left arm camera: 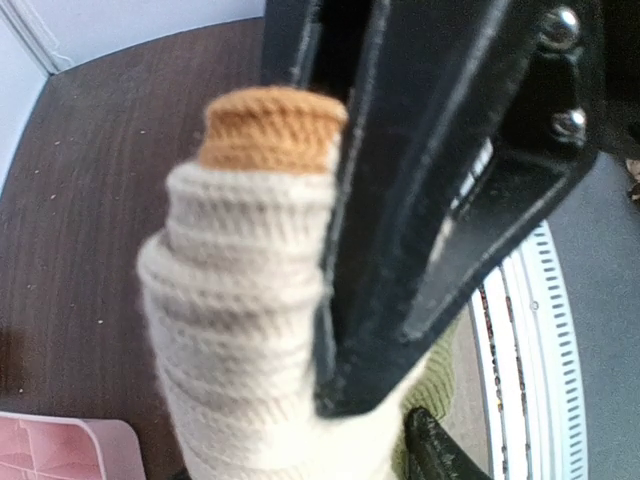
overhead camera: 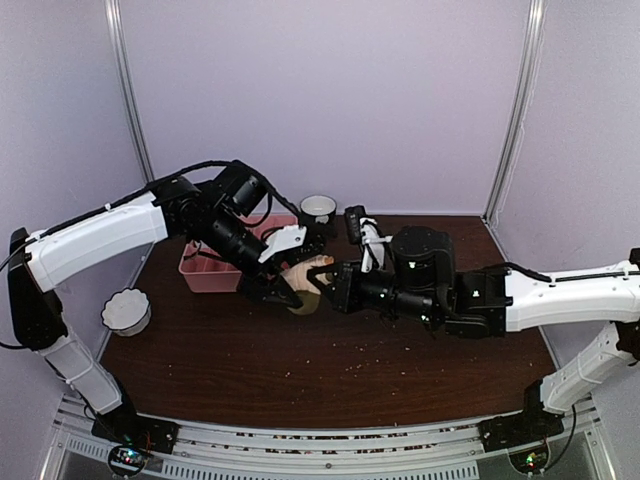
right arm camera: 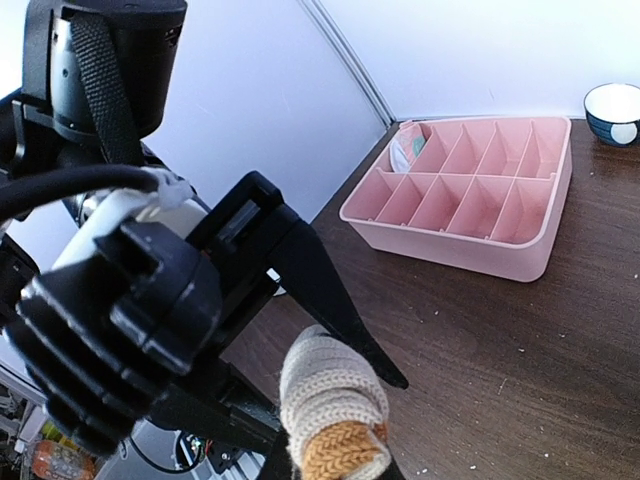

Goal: Roll the socks
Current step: Roll the sock.

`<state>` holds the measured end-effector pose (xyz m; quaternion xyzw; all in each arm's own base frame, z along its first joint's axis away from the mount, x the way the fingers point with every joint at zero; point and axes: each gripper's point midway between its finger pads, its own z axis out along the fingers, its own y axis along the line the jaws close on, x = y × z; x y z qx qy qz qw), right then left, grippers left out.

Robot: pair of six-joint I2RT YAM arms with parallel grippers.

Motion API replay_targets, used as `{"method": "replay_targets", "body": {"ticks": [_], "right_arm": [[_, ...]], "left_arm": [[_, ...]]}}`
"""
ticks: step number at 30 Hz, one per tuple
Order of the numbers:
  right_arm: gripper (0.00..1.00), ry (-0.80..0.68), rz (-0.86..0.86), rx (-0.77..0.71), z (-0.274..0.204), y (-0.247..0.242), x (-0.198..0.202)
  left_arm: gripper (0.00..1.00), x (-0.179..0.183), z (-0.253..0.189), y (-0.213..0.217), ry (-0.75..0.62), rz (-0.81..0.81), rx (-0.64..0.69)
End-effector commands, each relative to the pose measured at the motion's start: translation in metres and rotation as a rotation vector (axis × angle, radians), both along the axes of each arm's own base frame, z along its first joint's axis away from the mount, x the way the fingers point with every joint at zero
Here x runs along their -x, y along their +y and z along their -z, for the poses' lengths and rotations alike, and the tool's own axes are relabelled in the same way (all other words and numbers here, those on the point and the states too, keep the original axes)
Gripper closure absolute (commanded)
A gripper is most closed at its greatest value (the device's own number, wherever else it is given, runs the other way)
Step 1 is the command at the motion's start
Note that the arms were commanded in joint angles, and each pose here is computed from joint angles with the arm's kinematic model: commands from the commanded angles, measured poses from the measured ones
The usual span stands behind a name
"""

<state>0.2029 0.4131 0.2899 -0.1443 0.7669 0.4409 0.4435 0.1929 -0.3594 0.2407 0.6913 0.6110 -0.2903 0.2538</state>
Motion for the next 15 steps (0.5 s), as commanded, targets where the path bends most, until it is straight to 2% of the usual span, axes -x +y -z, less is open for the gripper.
{"method": "replay_targets", "body": {"ticks": [1,6,8,11,15], "right_arm": [[1.0,0.035,0.009,-0.118,-0.029,0.011,-0.009],[1.0,0.11,0.003,-0.153,-0.026,0.015,-0.014],[1.0,0.14,0.007,-0.185,-0.027,0.012,-0.019],[1.0,0.2,0.016,-0.215,-0.022,0.011,-0.025],[1.0,0.272,0.017,-0.216,-0.011,0.014,-0.03]], "left_arm": [[0.52,-0.022,-0.019,-0.003,-0.171,-0.07,0.041],[0.63,-0.035,-0.025,-0.002,-0.268,-0.086,0.032],[0.72,-0.043,-0.019,-0.002,-0.318,-0.099,0.004],[0.91,-0.062,-0.01,-0.001,-0.426,-0.173,-0.053],[1.0,-0.076,-0.013,-0.001,-0.467,-0.237,-0.065]]}}
